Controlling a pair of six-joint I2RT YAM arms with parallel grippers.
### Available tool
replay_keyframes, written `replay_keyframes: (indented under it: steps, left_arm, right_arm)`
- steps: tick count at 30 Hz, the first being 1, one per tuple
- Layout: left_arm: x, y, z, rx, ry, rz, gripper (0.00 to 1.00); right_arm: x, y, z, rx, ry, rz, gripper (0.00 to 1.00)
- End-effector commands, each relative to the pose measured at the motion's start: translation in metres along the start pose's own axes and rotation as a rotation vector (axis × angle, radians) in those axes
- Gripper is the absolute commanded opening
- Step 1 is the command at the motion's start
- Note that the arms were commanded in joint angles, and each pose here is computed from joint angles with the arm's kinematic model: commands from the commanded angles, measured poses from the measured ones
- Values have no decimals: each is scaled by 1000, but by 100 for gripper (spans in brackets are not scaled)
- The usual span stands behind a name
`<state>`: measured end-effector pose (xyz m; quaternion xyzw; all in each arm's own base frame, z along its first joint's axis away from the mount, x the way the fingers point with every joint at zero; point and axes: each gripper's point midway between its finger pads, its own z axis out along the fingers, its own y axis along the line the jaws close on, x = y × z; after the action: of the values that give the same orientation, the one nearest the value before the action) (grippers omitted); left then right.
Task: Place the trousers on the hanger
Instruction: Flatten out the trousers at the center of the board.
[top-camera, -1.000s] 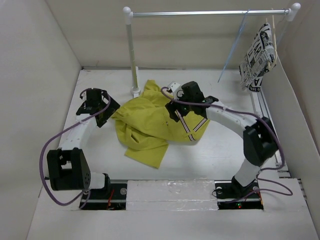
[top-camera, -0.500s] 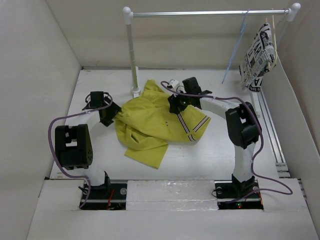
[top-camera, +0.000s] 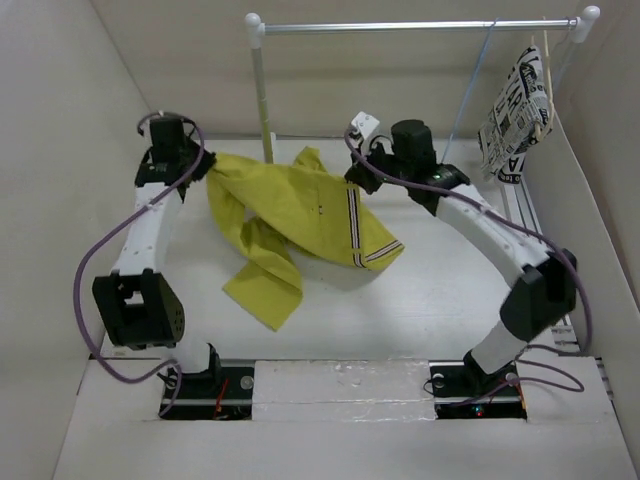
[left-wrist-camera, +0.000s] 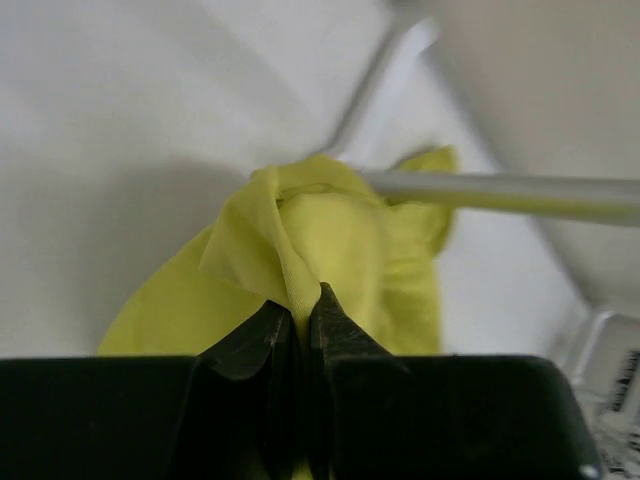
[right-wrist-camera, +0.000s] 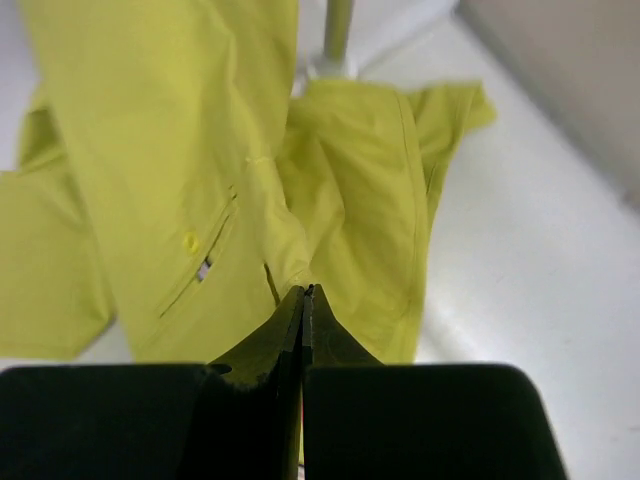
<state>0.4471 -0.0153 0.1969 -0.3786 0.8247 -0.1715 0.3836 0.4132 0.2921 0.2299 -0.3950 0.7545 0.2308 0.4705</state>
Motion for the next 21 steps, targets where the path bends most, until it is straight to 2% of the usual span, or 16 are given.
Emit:
replay_keyframes:
  steps: [1, 3, 4, 5, 7, 8, 9, 10, 11, 12, 14, 15, 16, 17, 18, 21]
  left_arm:
    - [-90, -72, -121, 183, -317, 21, 0]
    - [-104, -81, -158, 217, -388, 14, 0]
    - [-104, -79, -169, 216, -400, 11, 0]
    - [-103, -75, -176, 210, -411, 8, 0]
    - [-93, -50, -194, 162, -447, -1, 0]
    - [-74, -7, -197, 69, -474, -30, 0]
    - [-71, -4, -196, 58, -465, -28, 0]
    - [-63, 11, -198, 29, -469, -38, 4]
    - [-48, 41, -199, -31, -488, -44, 12]
    - [-38, 60, -198, -78, -483, -43, 32]
    - [-27, 94, -203, -193, -509, -51, 49]
    - [-16, 103, -203, -232, -481, -49, 64]
    - [-16, 106, -204, -244, -487, -46, 67]
    - [-18, 103, -210, -234, -508, -39, 68]
    - [-23, 99, -215, -219, -528, -38, 68]
    - [-42, 72, -225, -146, -569, 4, 69]
  right_arm:
    - [-88, 33, -83, -2, -198, -121, 0]
    - [-91, 80, -114, -108, -233, -163, 0]
    - [-77, 100, -122, -159, -201, -162, 0]
    - [-45, 136, -117, -274, -142, -159, 0]
    - [-16, 178, -140, -395, -111, -152, 0]
    - [48, 223, -143, -553, 29, -132, 0]
    - [54, 225, -148, -558, 55, -123, 0]
    - [74, 235, -151, -598, 109, -117, 0]
    - [106, 250, -155, -649, 196, -114, 0]
    - [122, 253, -157, -658, 248, -117, 0]
    - [156, 242, -162, -595, 400, -88, 0]
    - [162, 237, -164, -554, 435, -64, 2]
    - [164, 227, -163, -486, 449, -68, 10]
    - [162, 223, -162, -453, 448, -68, 24]
    - [155, 215, -161, -406, 436, -44, 47]
    - [136, 190, -152, -279, 381, 5, 69]
